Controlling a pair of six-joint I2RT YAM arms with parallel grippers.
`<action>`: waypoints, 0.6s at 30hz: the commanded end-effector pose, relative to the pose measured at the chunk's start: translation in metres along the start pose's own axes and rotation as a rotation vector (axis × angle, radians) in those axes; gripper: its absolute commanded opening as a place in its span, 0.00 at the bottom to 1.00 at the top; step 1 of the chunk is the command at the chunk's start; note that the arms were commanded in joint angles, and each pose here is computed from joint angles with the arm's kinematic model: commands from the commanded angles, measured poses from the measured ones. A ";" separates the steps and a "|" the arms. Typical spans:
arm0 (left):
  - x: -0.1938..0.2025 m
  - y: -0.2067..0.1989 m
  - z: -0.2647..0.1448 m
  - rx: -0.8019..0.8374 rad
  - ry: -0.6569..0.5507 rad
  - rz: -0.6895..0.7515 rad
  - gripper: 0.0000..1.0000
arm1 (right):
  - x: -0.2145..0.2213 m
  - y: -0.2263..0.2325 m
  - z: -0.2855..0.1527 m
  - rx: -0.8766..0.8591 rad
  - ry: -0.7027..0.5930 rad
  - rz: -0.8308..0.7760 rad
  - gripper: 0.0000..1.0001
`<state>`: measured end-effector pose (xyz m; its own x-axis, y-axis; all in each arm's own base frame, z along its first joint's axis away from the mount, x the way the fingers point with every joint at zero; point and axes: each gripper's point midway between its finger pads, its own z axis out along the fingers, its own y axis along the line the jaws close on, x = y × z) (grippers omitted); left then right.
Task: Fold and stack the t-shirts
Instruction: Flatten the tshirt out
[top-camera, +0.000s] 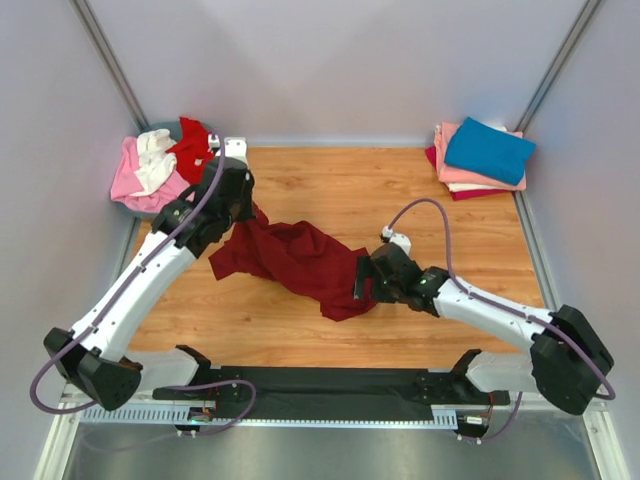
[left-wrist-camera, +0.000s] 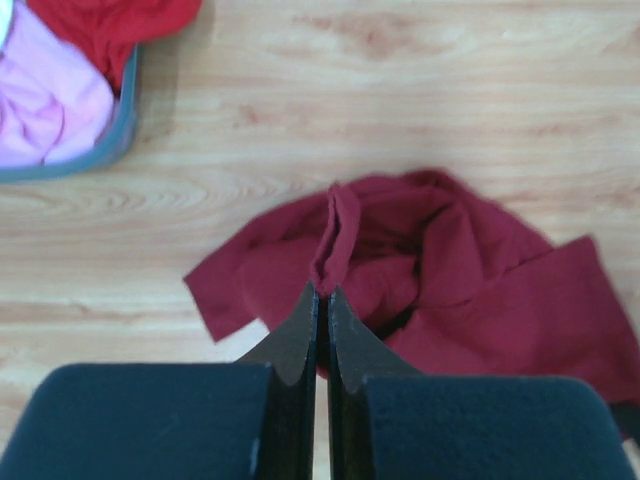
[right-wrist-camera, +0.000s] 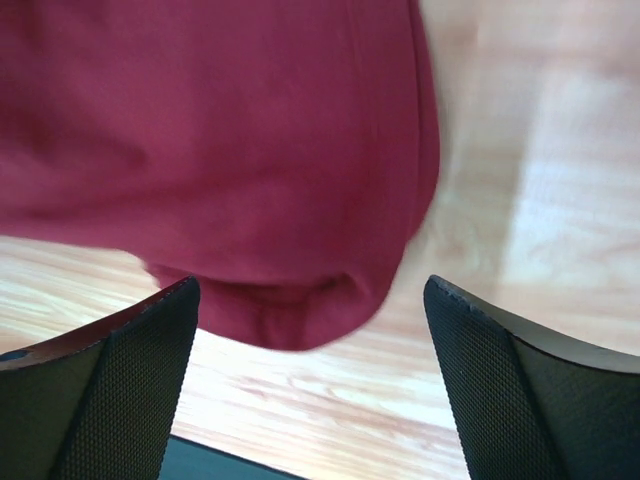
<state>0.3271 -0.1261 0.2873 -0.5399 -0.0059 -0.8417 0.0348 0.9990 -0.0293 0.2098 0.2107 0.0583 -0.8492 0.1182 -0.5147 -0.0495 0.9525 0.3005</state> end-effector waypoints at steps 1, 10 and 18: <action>0.021 0.013 -0.011 -0.013 -0.002 -0.023 0.00 | -0.066 0.029 -0.018 -0.135 -0.177 0.060 0.94; 0.091 0.019 0.008 -0.022 0.118 -0.023 0.00 | -0.117 0.028 0.026 0.014 -0.118 -0.033 0.75; 0.094 0.022 0.006 -0.022 0.104 -0.023 0.00 | -0.120 0.002 0.066 0.140 -0.020 0.001 0.57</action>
<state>0.2779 -0.1028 0.1895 -0.6736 0.0124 -0.7390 0.0100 0.9999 0.0076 0.3406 0.2248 0.0652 -0.8366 0.1364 -0.5305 0.0146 0.9737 0.2274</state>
